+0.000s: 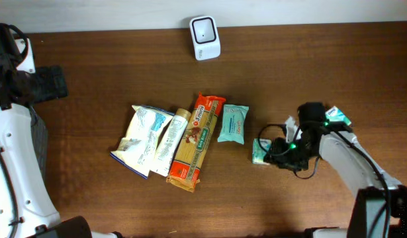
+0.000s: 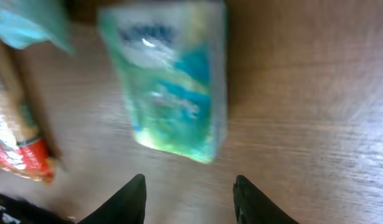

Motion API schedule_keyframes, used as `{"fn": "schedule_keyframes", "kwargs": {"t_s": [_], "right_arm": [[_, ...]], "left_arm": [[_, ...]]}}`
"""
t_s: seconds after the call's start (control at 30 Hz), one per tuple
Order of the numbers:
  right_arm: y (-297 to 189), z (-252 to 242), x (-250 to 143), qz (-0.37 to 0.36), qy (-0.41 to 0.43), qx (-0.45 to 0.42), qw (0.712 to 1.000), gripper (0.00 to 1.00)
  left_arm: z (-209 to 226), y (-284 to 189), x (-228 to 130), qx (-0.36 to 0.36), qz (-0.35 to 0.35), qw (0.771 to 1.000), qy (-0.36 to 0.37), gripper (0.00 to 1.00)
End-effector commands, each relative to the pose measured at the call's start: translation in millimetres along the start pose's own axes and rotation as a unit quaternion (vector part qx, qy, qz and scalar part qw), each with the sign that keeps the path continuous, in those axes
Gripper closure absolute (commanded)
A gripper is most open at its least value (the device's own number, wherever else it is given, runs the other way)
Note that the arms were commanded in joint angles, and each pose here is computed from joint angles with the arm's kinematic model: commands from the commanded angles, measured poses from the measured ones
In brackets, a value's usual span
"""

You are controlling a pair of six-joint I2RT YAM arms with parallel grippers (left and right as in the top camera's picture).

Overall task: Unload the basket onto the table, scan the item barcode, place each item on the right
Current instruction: 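Lift the tissue pack and move it up toward the scanner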

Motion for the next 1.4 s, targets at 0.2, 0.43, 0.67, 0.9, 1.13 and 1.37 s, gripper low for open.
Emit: {"fn": "schedule_keyframes", "kwargs": {"t_s": [0.2,0.43,0.67,0.9,1.13,1.37], "right_arm": [[33.1,-19.9,1.9,-0.043,0.027,0.017,0.999,0.59],[56.5,-29.6,9.7,-0.065,0.017,0.022,0.997,0.64],[59.6,-35.8,20.3,-0.105,0.042,-0.014,0.994,0.96],[-36.7,56.5,29.9,-0.047,-0.092,0.175,0.979,0.96],[-166.1,152.9,30.1,-0.056,-0.246,0.409,0.877,0.96],[-223.3,191.3,35.1,-0.07,-0.289,0.521,0.8,0.96]], "left_arm": [[2.7,-6.4,-0.3,0.009,-0.007,1.0,-0.002,0.01],[2.7,-6.4,-0.3,0.009,-0.007,1.0,-0.002,0.01],[2.7,-6.4,-0.3,0.009,-0.007,1.0,-0.002,0.01],[2.7,-6.4,-0.3,0.009,-0.007,1.0,-0.002,0.01],[2.7,-6.4,-0.3,0.009,-0.007,1.0,-0.002,0.01],[2.7,-6.4,-0.3,0.009,-0.007,1.0,-0.002,0.01]]}}
Point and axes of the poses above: each gripper's point midway between its finger pads, its own y axis out along the fingers, its own z axis along the line the jaws close on, x = y × z, the point moved 9 cm from there along -y, back along the fingers, and after that the axes turned 15 degrees about y, right-handed, at the moved point
